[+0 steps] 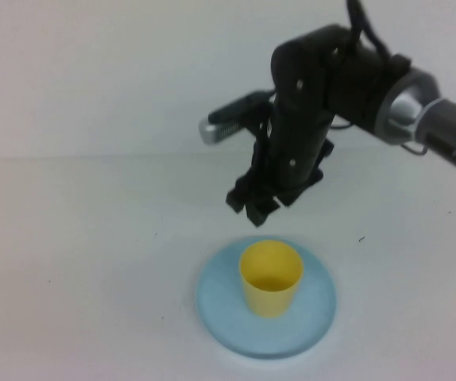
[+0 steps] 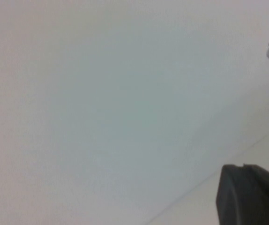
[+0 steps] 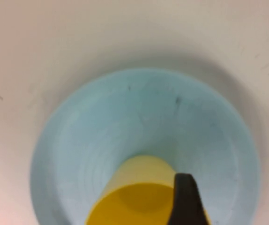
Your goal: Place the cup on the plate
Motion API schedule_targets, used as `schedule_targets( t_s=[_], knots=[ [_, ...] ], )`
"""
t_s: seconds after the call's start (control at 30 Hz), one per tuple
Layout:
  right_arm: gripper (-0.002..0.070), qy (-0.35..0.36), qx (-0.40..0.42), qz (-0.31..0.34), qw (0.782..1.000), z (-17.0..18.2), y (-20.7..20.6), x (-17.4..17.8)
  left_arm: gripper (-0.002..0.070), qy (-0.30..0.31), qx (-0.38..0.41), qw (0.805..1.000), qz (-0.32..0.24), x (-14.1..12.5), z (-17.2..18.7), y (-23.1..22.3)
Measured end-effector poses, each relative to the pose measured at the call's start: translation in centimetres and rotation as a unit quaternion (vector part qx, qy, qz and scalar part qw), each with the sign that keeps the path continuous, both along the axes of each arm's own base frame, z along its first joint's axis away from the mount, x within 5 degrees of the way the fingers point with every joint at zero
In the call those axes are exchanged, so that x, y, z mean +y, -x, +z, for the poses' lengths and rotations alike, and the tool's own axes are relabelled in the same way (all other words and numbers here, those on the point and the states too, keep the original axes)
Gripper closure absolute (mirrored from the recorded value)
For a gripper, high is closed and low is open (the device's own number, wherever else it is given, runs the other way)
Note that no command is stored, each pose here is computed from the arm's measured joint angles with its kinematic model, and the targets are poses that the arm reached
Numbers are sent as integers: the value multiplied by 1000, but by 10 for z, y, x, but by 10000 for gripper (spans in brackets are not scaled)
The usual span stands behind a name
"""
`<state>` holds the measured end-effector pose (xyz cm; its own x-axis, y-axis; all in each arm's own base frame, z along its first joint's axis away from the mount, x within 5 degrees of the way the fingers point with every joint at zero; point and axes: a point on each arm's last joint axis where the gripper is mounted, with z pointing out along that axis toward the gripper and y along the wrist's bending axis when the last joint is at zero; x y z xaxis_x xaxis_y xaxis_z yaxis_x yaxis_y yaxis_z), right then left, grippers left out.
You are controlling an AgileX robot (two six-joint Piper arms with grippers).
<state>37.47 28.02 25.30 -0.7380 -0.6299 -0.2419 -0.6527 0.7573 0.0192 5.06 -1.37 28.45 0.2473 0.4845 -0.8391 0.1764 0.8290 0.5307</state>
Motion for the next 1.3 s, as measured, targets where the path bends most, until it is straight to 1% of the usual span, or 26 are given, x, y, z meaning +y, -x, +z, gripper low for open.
schedule_targets(
  t_s=[0.1, 0.17, 0.23, 0.33, 0.4, 0.5, 0.6, 0.73, 0.87, 1.03, 1.13, 1.23, 1.3],
  knots=[
    [258, -19, -36, -9, 999, 34, 5, -6, 673, 1, -4, 1000, -1, 0, 1, 0],
    [298, -27, -63, -15, 998, 60, 12, -13, 674, 1, -3, 1000, -1, 0, 1, 0],
    [353, -33, -93, -22, 995, 85, 19, -22, 674, -1, 3, 1000, 1, 0, -1, 0],
    [431, -48, -128, -30, 990, 117, 32, -34, 674, 0, 11, 1000, 4, 0, -2, 0],
    [468, -60, -147, -34, 987, 135, 41, -40, 674, 6, 15, 1000, 7, 1, -2, 0],
    [523, -80, -176, -32, 981, 165, 63, -46, 674, 24, 15, 999, 15, 2, -1, -1],
    [581, -78, -207, -16, 975, 184, 92, -45, 674, 46, 2, 999, 24, 3, 2, 0],
    [626, -48, -239, 10, 970, 190, 133, -41, 674, 70, 4, 997, 40, 5, 2, -1],
    [636, -29, -258, 37, 965, 187, 175, -39, 674, 77, 11, 996, 49, 6, 1, -1],
    [638, -13, -274, 51, 960, 179, 213, -53, 674, 74, 44, 992, 89, 10, -5, -2],
    [638, -31, -285, 55, 957, 181, 230, -71, 674, 118, 48, 985, 117, 14, -5, -2],
    [638, -58, -297, 54, 952, 185, 240, -89, 674, 171, 50, 973, 146, 17, -5, -2],
    [639, -65, -288, 49, 954, 187, 246, -99, 674, 197, 57, 964, 168, 20, -7, -2]
  ],
)
